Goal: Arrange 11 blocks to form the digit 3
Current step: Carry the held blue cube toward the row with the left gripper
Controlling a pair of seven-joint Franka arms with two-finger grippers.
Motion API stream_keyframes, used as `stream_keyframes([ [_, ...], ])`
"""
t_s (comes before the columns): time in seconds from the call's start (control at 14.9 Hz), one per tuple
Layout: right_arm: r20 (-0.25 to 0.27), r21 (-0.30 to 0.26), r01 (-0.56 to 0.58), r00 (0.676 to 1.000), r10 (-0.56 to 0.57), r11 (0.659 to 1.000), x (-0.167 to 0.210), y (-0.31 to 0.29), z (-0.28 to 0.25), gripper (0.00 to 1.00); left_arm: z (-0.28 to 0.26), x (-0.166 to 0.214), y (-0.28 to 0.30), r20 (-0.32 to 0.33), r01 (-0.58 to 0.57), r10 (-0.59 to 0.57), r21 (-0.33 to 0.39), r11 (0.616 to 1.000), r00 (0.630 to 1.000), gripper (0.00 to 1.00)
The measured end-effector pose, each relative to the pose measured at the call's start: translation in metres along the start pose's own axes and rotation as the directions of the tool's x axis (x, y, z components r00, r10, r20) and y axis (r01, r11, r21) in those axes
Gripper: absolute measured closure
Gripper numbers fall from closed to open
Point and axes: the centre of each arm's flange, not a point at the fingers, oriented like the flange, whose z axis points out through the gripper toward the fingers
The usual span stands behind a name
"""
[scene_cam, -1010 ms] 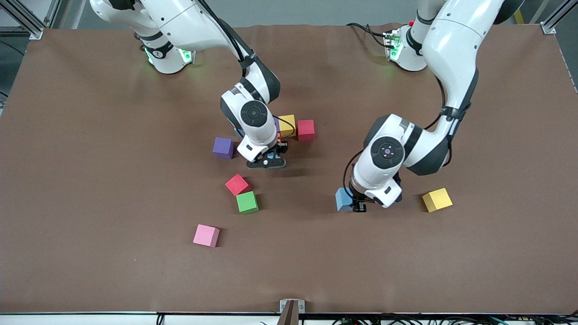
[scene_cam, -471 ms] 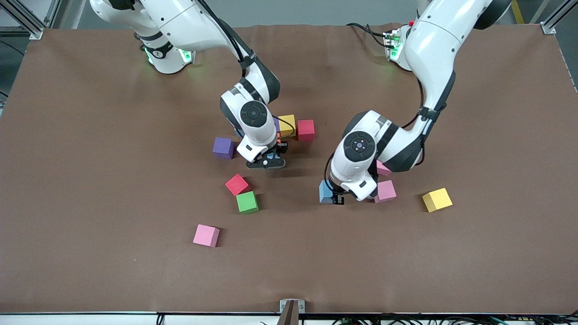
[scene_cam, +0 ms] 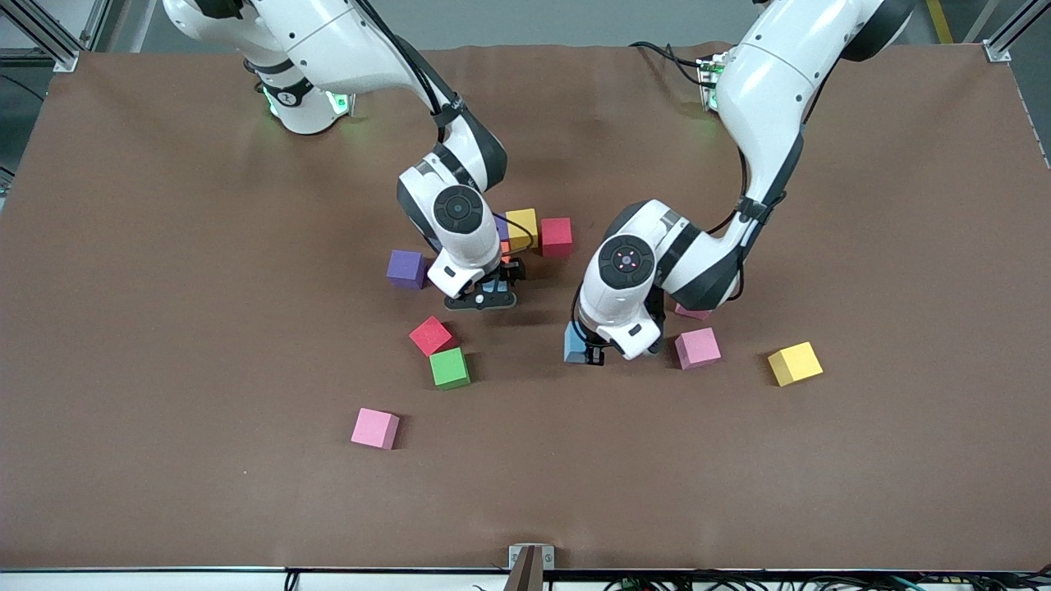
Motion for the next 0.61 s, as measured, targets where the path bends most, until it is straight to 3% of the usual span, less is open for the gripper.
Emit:
stream_keyframes([
  [0.61,-0.004,0.003,-0.001,1.000,0.001,1.000,0.001,-0.001,-0.002,0.00,0.035,-0.038,-0.022,0.003,-0.032,0.031,0.029,0.999,1.000,0.45],
])
